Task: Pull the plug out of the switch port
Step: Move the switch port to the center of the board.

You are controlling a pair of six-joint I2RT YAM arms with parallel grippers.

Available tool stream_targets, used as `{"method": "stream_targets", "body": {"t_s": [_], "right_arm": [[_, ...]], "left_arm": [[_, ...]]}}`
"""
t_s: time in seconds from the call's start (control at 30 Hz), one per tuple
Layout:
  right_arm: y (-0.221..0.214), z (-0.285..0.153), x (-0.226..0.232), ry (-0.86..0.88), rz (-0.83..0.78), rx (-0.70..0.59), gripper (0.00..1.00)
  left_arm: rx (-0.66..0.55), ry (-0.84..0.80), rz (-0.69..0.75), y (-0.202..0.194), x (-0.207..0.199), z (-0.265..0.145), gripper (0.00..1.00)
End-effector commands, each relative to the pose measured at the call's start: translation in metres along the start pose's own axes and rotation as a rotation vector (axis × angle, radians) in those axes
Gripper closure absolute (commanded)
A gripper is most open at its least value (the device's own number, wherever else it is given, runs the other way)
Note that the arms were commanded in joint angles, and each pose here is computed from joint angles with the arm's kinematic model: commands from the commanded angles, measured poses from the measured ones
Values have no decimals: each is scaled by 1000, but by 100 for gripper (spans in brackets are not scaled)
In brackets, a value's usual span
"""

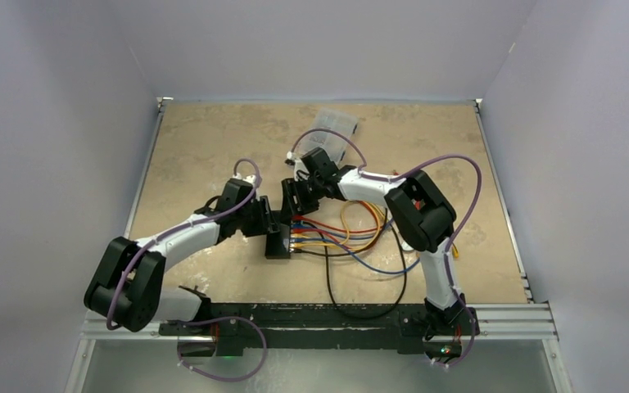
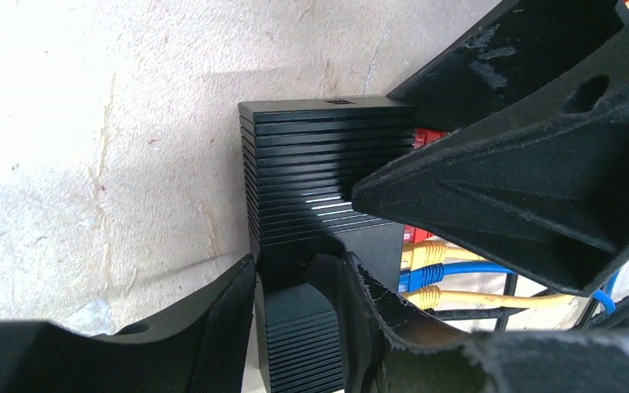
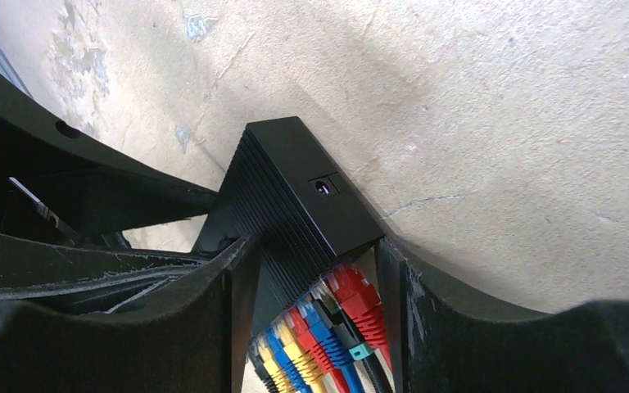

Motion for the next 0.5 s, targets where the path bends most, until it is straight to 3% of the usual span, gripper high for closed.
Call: {"method": "stream_targets", "body": {"t_s": [0.0, 0.13, 0.37, 0.47], "right_arm": [[11, 1, 37, 117, -109, -60, 44], [8, -13, 35, 58, -91, -112, 42], [8, -47, 25, 69, -55, -222, 39], [6, -63, 15, 108, -26, -244, 37]], "left_arm": [[55, 7, -9, -11, -5, -6, 61], [23, 102, 19, 2, 1, -17, 52], [-87, 138, 35, 27, 1, -36, 8], [-113, 129, 32, 35, 2, -40, 3]]}}
Point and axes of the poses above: each gripper's point midway between its finger pads, its own z axis out along the fingers, its own x axis along the line the jaws close on, y = z × x, the point moved 7 cm from there along -z, back along the fingers, and after that the axes turned 14 degrees about z, right-handed, at the moved point
